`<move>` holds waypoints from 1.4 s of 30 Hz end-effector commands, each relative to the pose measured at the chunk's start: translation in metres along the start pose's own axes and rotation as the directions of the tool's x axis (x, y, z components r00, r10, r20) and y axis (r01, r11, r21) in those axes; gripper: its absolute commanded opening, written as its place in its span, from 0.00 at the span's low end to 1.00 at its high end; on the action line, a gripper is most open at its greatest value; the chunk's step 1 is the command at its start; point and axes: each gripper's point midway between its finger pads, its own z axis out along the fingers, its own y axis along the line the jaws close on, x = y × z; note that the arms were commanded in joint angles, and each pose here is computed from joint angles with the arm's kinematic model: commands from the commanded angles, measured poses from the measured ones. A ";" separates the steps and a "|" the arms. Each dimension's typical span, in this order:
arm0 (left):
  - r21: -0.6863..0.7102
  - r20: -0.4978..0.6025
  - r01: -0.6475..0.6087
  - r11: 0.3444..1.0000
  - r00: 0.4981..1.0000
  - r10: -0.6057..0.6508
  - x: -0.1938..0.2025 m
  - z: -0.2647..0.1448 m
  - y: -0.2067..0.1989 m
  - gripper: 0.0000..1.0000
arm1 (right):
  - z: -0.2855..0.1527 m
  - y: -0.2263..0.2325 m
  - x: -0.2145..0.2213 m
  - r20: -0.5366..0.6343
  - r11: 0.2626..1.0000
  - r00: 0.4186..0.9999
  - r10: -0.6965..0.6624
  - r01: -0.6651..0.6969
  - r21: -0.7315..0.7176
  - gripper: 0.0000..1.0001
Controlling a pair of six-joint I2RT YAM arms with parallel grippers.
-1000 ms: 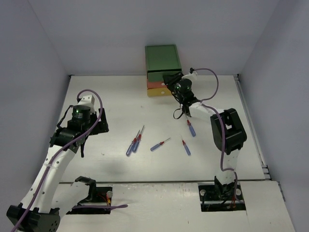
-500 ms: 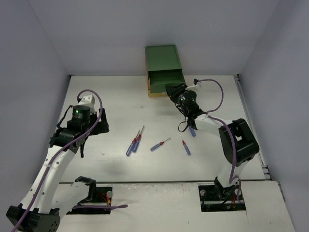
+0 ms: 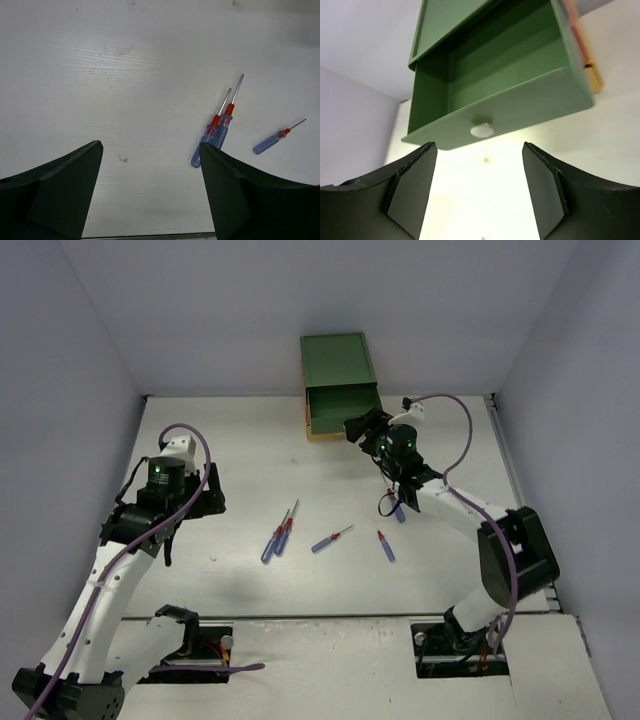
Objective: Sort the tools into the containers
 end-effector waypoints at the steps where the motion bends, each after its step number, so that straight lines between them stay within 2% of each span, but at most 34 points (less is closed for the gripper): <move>1: 0.026 0.089 -0.005 1.000 0.996 0.003 -0.029 -0.017 -0.007 0.75 | -0.041 -0.012 -0.031 0.036 0.970 0.973 -0.230 0.226 0.091 0.66; 6: 0.033 0.085 -0.015 0.999 0.996 0.012 -0.032 -0.019 -0.009 0.75 | -0.080 -0.063 -0.015 -0.071 0.910 0.940 -0.333 0.340 0.238 0.62; 11: 0.032 0.068 -0.030 0.999 0.997 0.028 -0.029 -0.018 -0.008 0.75 | -0.104 -0.107 0.013 -0.173 0.872 0.928 -0.330 0.370 0.321 0.59; 16: 0.029 0.037 -0.038 0.999 0.999 0.037 -0.020 -0.016 -0.006 0.75 | -0.104 -0.130 0.039 -0.281 0.852 0.903 -0.324 0.408 0.329 0.57; 21: 0.034 0.019 -0.033 0.999 0.999 0.032 -0.013 -0.015 -0.006 0.75 | -0.101 -0.149 0.051 -0.330 0.839 0.895 -0.300 0.413 0.355 0.54; 33: 0.029 0.003 -0.042 0.999 0.999 0.042 -0.002 -0.017 -0.002 0.75 | -0.084 -0.180 0.080 -0.470 0.814 0.834 -0.288 0.472 0.339 0.44; 42: 0.024 -0.001 -0.051 0.998 0.999 0.051 -0.001 -0.016 -0.001 0.75 | -0.082 -0.193 0.077 -0.473 0.791 0.831 -0.291 0.487 0.370 0.16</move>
